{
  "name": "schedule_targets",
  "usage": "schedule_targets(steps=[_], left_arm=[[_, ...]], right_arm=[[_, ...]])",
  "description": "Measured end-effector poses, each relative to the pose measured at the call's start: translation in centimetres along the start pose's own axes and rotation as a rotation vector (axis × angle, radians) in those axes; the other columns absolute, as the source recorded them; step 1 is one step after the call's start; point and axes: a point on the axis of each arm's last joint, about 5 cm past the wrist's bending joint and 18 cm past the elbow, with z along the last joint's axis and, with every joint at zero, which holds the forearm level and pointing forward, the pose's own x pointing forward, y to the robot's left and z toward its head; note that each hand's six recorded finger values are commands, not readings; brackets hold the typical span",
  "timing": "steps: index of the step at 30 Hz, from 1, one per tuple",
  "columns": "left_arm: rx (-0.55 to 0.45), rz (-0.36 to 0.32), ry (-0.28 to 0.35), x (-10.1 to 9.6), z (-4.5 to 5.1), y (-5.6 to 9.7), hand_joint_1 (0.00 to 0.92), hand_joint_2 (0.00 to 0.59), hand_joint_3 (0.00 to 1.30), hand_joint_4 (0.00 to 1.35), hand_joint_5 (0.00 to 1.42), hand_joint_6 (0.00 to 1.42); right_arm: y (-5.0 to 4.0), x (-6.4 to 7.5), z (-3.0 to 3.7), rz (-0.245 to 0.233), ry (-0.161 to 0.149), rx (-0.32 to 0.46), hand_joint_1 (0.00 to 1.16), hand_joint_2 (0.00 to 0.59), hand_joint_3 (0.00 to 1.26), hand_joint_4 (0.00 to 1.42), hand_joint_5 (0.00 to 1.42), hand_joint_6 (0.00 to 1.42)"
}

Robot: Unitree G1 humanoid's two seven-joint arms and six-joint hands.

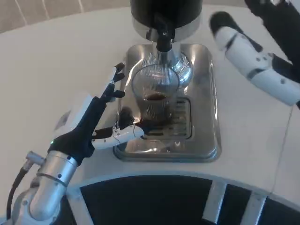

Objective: Grasp the cup under the faucet to collect the drink, then remove the cup.

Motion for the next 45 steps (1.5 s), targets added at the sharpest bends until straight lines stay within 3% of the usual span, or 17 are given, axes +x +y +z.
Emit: schedule_targets(steps=[6,11,17,22,26,30,40,45], left_arm=[[0.001,-0.004,0.003,0.0,0.05,0.0,0.291,0.044,0.0,0.0,0.24,0.24],[0.002,-0.008,0.002,0.1,0.09,0.0,0.291,0.044,0.0,0.0,0.25,0.24],[0.002,-0.015,0.003,0.1,0.11,-0.1,0.291,0.044,0.0,0.01,0.25,0.25],[-0.005,-0.021,0.009,0.3,0.11,-0.4,0.29,0.044,0.0,0.03,0.27,0.26],[-0.013,-0.024,0.014,0.6,0.11,-0.6,0.29,0.044,0.0,0.05,0.28,0.26],[-0.014,-0.027,0.027,0.8,-0.06,-0.6,0.29,0.044,0.0,0.05,0.28,0.28],[-0.025,-0.016,0.053,2.0,-0.36,-0.6,0.29,0.044,0.0,0.05,0.29,0.28],[-0.037,-0.009,0.053,2.8,-0.24,-0.7,0.29,0.044,0.0,0.05,0.3,0.29]], right_arm=[[-0.32,-2.0,-1.61,0.031,0.132,-0.044,0.0,0.502,0.0,0.0,0.0,0.0],[-0.24,-2.9,-2.14,0.06,0.212,-0.066,0.0,0.499,0.0,0.0,0.0,0.0],[0.34,-3.6,-2.54,0.14,0.334,-0.03,0.0,0.494,0.0,0.0,0.0,0.0],[1.13,-4.2,-2.45,0.193,0.384,-0.036,0.0,0.493,0.0,0.0,0.0,0.0],[1.81,-5.1,-2.61,0.267,0.432,-0.03,0.0,0.493,0.0,0.0,0.0,0.0],[2.13,-5.8,-2.71,0.295,0.457,-0.027,0.0,0.493,0.0,0.0,0.0,0.0],[2.93,-6.5,-2.39,0.35,0.443,-0.009,0.0,0.493,0.0,0.0,0.0,0.0],[3.36,-6.6,-2.19,0.385,0.451,0.021,0.0,0.493,0.0,0.0,0.0,0.0]])
